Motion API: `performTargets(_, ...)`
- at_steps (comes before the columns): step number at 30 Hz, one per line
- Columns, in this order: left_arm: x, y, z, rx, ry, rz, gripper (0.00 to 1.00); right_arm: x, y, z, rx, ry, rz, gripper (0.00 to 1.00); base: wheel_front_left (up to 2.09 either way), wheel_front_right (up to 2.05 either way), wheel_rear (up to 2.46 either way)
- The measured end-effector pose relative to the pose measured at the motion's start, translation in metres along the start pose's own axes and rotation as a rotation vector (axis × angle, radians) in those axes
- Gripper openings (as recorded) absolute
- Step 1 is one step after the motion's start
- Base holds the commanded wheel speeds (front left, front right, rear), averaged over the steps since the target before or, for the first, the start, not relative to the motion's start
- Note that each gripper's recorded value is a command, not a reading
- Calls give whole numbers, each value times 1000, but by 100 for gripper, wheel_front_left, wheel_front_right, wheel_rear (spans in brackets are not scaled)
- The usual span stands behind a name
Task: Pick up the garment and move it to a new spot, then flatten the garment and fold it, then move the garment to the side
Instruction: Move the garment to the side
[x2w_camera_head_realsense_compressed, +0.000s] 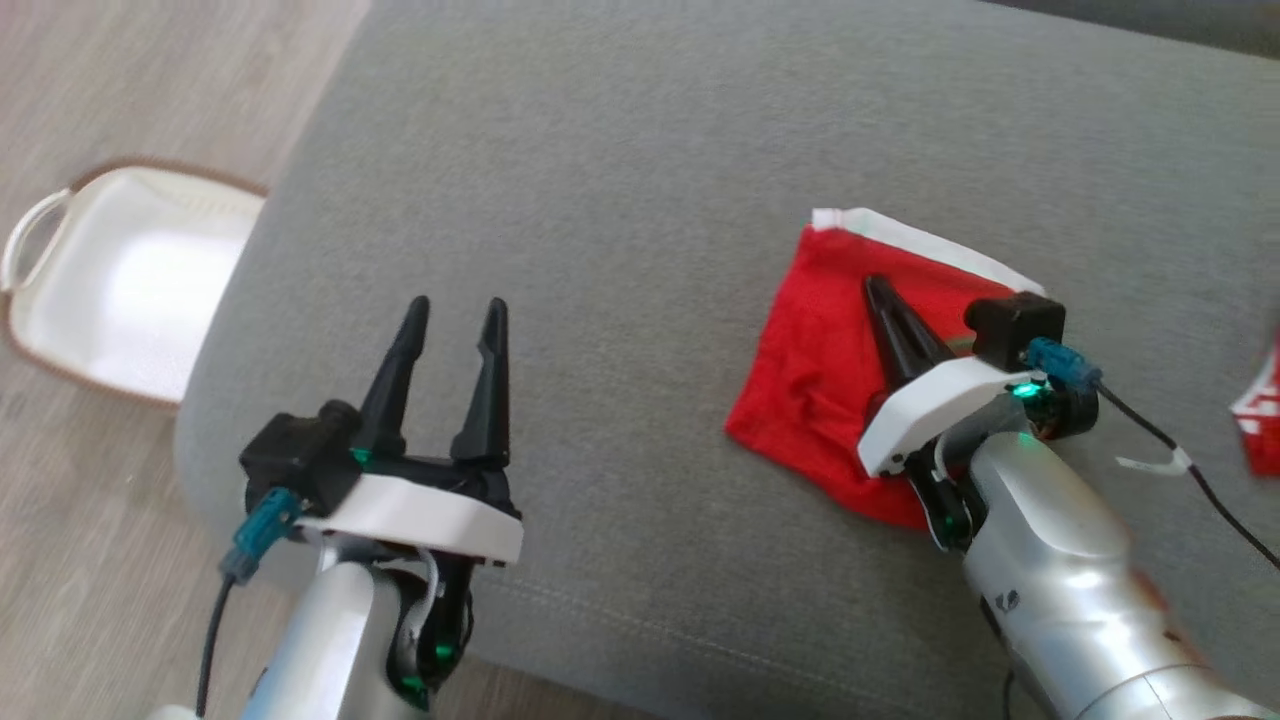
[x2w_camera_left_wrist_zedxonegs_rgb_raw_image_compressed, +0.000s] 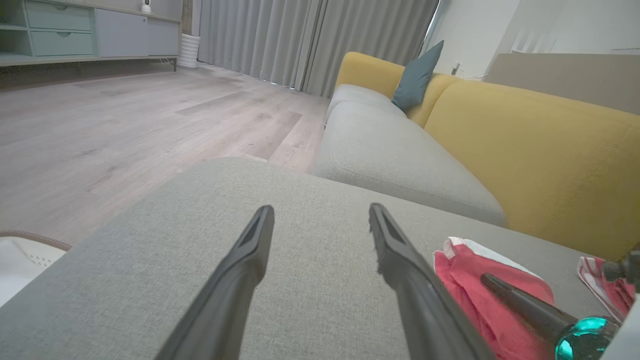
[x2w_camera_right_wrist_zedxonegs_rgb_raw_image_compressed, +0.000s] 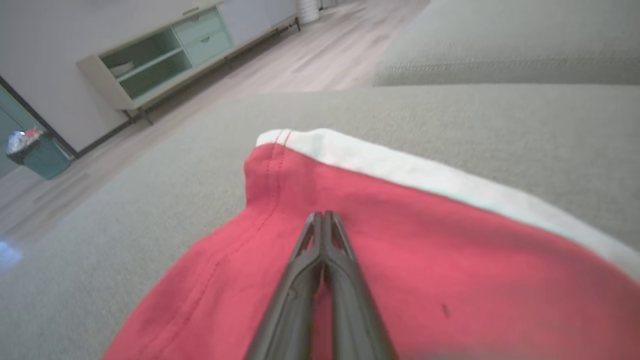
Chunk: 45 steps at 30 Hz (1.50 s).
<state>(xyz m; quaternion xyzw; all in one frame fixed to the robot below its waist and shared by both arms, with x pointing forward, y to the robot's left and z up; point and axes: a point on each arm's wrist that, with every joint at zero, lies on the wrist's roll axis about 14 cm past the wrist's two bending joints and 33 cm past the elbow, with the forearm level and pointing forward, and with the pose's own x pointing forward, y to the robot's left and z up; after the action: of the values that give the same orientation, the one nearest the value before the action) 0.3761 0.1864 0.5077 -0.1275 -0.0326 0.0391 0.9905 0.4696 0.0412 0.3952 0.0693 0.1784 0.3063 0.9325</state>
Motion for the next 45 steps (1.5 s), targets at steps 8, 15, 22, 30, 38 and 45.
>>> performTargets(8,9,-26,8,-6,-33,-82,100,-23,-10,65,7,-203,-37,0,0,0,0)
performTargets(15,12,-50,18,-15,-67,-156,100,-71,-35,83,-1,-309,-141,0,0,0,0)
performTargets(22,9,-71,17,-27,-67,-213,100,-123,-61,88,-23,-389,-269,0,0,0,0)
performTargets(30,5,-85,18,-30,-69,-256,100,-176,-79,64,30,-397,-393,100,0,0,0)
performTargets(38,-3,-86,5,-29,-27,-260,100,-195,-79,44,77,-382,-429,100,0,0,0)
performTargets(45,-3,-82,3,-29,-23,-250,100,-188,-76,39,90,-354,-412,100,0,0,0)
